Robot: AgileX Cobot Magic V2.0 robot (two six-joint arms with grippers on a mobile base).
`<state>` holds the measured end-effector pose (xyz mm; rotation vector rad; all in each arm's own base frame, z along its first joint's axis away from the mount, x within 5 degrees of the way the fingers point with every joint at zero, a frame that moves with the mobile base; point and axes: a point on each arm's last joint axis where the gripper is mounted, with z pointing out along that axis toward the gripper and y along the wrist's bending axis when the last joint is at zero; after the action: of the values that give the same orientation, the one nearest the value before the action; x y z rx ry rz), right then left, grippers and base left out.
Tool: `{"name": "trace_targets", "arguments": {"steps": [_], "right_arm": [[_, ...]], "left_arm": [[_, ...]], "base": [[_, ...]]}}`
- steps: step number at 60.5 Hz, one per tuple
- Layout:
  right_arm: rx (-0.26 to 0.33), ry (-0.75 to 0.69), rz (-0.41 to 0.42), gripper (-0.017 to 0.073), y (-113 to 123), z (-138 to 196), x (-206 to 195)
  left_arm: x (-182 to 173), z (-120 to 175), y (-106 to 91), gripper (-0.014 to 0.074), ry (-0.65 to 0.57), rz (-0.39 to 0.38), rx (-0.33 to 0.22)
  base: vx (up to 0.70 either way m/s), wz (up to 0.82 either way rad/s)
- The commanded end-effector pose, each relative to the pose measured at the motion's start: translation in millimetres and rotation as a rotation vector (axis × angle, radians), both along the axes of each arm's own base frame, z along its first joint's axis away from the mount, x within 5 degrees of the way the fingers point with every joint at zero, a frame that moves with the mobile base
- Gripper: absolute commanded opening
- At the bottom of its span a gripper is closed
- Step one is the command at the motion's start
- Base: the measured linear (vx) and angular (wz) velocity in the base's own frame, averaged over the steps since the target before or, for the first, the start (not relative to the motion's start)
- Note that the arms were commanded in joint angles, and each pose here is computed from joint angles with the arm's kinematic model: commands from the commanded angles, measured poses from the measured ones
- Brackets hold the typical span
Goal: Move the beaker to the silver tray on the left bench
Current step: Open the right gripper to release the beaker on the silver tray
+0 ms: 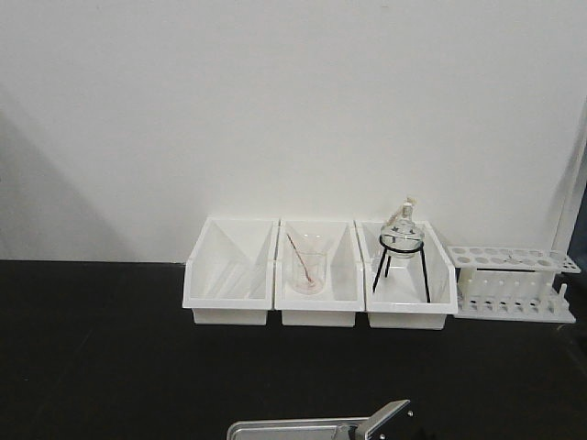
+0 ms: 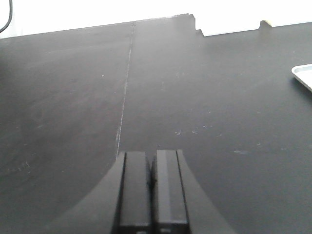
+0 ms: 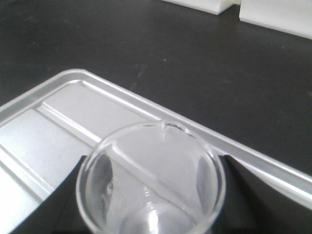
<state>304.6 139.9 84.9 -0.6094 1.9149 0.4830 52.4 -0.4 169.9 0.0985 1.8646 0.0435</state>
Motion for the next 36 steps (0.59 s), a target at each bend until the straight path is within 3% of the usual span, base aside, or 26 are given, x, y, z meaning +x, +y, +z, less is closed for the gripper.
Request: {"name": "trace_targets", "arguments": {"steps": [1,15,24,36], "right_arm": [[0.054,-0.113,0.003,0.0195,1.6,23.0,8.1],[0.048,-0.110,0.015,0.0494,2.3,22.5,7.4],[0.050,-0.114,0.011,0.0640,2.0,23.8,7.6],[0.077,-0.165,0.005,0.0684,1.9,44.4,8.0]], "left_arm": [[1.7,0.3,-0.9,0.0001,-0.062,-0.012,-0.007],[1.7,0.3,-0.9,0.0001,-0.062,-0.012,-0.007],[1.7,0.3,-0.9,0.0001,-0.062,-0.012,-0.007],[1.7,0.3,-0.9,0.0001,-0.062,-0.012,-0.007]], "base": [[0.00,0.00],[0.00,0.00],[0.00,0.00],[0.00,0.00]]}}
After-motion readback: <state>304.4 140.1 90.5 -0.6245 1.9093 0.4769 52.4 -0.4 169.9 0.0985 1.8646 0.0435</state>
